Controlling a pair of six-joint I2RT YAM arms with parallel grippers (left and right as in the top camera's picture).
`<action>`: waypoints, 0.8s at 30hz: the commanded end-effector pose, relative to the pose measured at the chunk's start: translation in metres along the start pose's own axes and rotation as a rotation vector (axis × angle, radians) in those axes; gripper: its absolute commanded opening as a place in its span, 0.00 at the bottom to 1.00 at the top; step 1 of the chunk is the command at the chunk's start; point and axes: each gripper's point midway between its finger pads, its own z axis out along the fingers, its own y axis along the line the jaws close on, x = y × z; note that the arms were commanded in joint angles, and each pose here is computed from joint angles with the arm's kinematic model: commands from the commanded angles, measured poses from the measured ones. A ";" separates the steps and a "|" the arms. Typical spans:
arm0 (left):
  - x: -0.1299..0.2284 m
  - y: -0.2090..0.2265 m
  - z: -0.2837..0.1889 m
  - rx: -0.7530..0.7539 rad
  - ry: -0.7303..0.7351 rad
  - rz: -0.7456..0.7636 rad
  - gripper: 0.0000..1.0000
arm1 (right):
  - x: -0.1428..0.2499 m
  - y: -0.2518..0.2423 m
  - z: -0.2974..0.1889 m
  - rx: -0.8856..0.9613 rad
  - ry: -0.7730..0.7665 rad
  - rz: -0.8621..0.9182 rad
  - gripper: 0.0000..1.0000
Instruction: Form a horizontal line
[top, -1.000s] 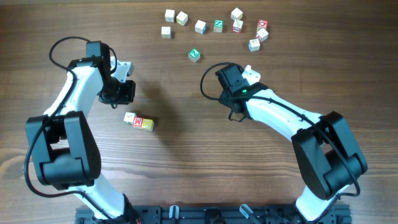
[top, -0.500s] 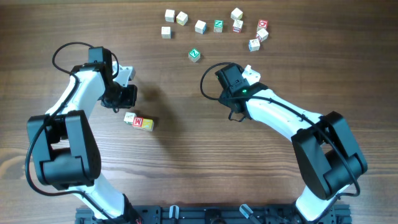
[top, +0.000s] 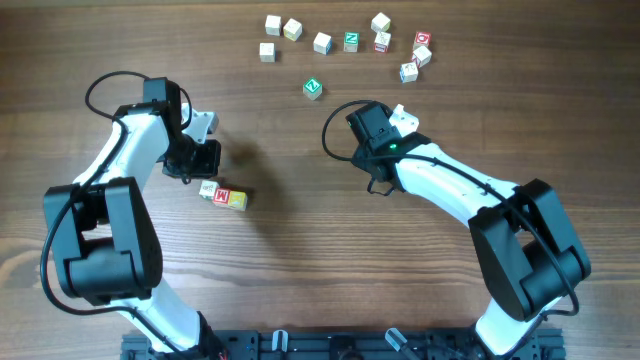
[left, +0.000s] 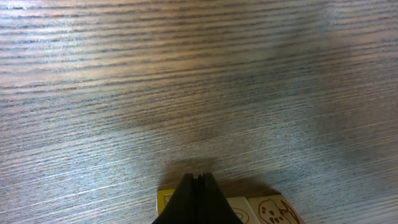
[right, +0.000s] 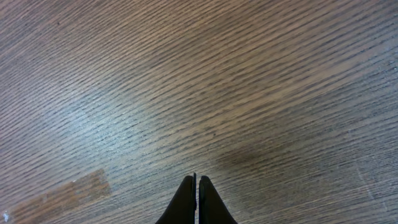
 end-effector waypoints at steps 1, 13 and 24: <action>0.003 -0.003 -0.005 0.012 -0.005 -0.006 0.04 | -0.005 -0.003 -0.002 0.014 -0.027 -0.015 0.05; 0.006 -0.003 -0.005 0.014 0.008 -0.026 0.04 | -0.005 -0.004 -0.002 0.018 -0.029 -0.015 0.05; 0.012 -0.004 -0.005 0.019 0.033 -0.032 0.04 | -0.005 -0.004 -0.002 0.017 -0.028 -0.015 0.05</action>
